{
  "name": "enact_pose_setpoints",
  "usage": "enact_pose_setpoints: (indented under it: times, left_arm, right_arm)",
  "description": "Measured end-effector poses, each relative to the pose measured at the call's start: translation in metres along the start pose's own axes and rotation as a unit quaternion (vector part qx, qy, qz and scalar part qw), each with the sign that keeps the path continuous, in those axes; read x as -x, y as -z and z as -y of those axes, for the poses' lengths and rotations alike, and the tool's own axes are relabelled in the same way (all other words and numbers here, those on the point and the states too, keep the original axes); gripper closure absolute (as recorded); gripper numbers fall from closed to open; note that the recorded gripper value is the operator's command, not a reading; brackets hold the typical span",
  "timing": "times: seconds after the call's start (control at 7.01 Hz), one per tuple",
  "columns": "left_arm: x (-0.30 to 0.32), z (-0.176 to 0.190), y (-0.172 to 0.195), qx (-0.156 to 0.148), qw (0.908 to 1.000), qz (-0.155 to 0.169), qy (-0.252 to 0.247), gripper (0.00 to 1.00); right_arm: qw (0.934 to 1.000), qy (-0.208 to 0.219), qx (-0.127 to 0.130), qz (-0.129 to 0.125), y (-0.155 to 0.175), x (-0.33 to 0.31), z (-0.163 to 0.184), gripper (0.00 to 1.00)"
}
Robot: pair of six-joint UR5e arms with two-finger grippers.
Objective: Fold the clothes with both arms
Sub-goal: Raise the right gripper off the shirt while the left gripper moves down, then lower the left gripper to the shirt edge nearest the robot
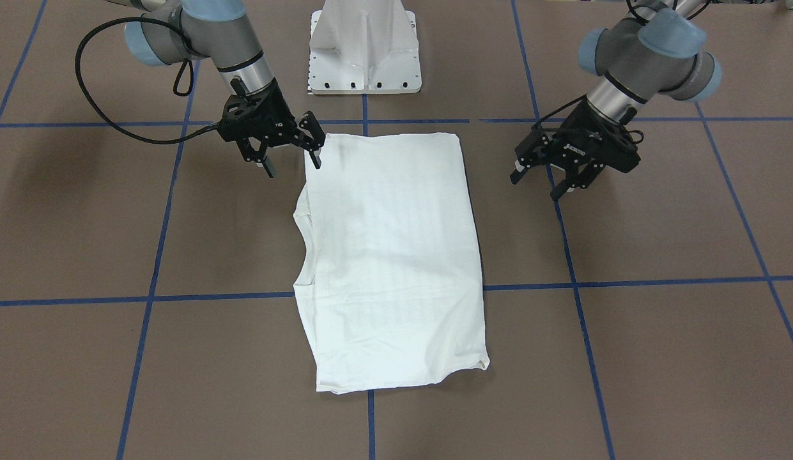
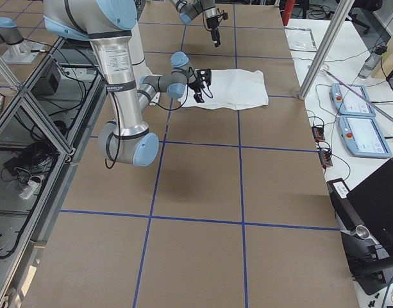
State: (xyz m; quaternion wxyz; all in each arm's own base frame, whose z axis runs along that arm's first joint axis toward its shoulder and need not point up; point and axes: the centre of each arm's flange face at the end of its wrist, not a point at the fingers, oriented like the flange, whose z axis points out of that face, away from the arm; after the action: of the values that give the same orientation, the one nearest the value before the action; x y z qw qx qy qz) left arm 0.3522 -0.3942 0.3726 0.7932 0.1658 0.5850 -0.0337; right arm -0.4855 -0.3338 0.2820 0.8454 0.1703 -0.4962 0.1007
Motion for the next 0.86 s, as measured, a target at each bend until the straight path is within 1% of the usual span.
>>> enact_pose_setpoints:
  times: [0.14,0.29,0.43,0.57,0.86]
  left_arm:
    - [-0.018,-0.038,-0.011,0.014,0.9993,-0.006,0.034,0.18]
    - [-0.033,-0.075,-0.026,0.019,0.9974,-0.006,0.070,0.36]
    - [-0.041,-0.100,-0.039,0.021,0.9951,-0.003,0.096,0.36]
    - [-0.044,-0.115,-0.050,0.025,0.9937,0.001,0.109,0.35]
    - [-0.045,-0.131,-0.066,0.035,0.9929,0.009,0.113,0.34]
  right_arm:
    - [1.0000,-0.002,-0.002,0.002,0.000,0.000,-0.002,0.00]
    - [1.0000,-0.003,-0.002,0.003,0.001,0.001,-0.003,0.00]
    - [1.0000,-0.003,-0.002,0.003,0.001,0.001,-0.003,0.00]
    - [1.0000,-0.003,-0.002,0.004,0.001,0.001,-0.004,0.00]
    - [1.0000,-0.003,-0.002,0.003,0.000,0.001,-0.003,0.00]
